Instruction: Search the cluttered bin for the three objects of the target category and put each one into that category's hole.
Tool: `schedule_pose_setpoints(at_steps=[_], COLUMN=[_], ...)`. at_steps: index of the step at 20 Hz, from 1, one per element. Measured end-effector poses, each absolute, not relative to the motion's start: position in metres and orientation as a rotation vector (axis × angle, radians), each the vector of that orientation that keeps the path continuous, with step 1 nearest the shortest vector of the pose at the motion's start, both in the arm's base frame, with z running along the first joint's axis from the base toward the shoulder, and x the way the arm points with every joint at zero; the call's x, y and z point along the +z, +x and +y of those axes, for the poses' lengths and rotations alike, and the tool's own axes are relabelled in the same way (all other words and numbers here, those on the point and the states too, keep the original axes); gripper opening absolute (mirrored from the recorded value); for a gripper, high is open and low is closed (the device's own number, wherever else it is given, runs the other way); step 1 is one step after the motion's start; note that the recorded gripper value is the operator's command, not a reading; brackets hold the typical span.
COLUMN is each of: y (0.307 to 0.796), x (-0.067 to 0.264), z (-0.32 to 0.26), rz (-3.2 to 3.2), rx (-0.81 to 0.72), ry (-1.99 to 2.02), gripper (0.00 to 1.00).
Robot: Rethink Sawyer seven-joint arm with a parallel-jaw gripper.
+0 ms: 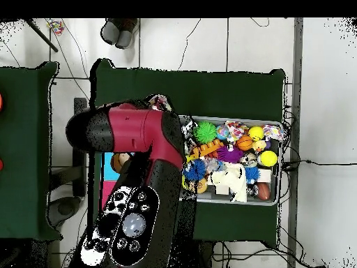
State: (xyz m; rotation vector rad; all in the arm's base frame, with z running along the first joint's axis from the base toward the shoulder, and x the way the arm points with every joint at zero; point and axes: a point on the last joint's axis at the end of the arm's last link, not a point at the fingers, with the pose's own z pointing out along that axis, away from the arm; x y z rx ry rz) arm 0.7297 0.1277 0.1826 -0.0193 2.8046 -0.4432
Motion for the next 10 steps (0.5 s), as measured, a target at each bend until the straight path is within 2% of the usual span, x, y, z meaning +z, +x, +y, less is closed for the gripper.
schedule_pose_setpoints(at_steps=[10], y=[0.705], x=[0.18], z=[0.156], rz=[2.824], rx=[-0.437], ry=[-0.078], gripper=[0.0])
